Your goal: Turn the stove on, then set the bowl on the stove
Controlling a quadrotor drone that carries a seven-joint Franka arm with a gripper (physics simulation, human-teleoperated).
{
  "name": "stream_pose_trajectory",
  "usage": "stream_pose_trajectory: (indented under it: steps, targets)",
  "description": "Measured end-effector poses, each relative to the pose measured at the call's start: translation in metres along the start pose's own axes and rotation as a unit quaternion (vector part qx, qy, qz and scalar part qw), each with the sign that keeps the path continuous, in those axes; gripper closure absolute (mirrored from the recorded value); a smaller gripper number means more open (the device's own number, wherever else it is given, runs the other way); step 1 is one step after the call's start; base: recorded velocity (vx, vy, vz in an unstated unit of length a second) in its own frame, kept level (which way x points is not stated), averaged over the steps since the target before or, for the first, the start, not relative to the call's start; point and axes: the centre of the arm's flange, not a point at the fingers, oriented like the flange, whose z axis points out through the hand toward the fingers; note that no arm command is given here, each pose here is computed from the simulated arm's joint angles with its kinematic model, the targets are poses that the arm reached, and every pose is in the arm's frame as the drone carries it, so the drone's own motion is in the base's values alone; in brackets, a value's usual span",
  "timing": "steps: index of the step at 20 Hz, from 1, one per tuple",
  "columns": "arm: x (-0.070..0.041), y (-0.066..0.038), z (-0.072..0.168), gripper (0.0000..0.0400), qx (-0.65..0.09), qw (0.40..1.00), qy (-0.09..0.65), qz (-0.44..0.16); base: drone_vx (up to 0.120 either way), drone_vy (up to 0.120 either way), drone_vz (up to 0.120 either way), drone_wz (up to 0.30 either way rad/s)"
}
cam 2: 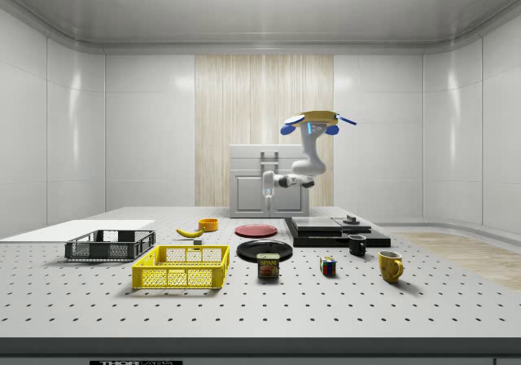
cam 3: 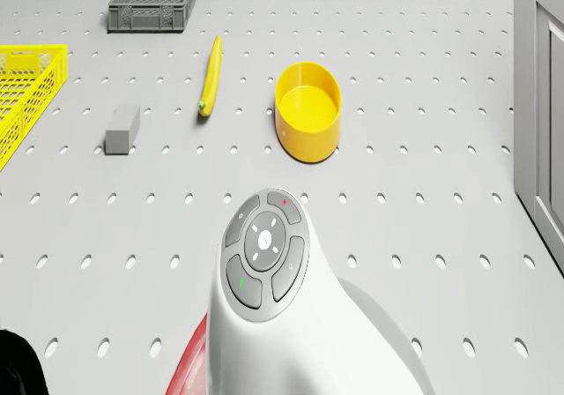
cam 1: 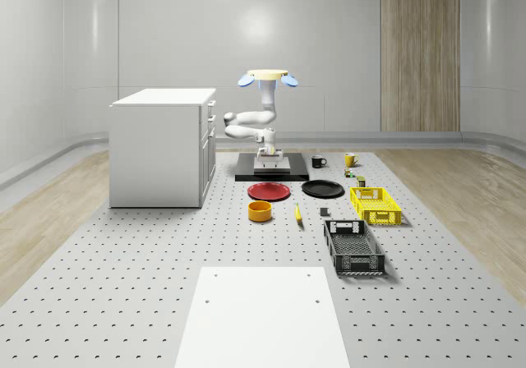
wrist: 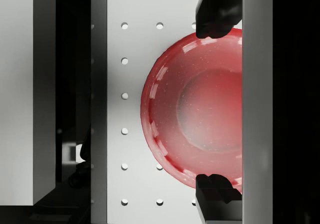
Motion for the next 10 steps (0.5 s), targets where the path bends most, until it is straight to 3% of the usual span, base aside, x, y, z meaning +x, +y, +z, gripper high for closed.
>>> stream_pose_trajectory:
  steps: [10]
  targets:
    - [0.0000, 0.0000, 0.0000, 0.0000, 0.000, 1.000, 0.000, 0.000, 0.120, 0.000, 0.000, 0.000]
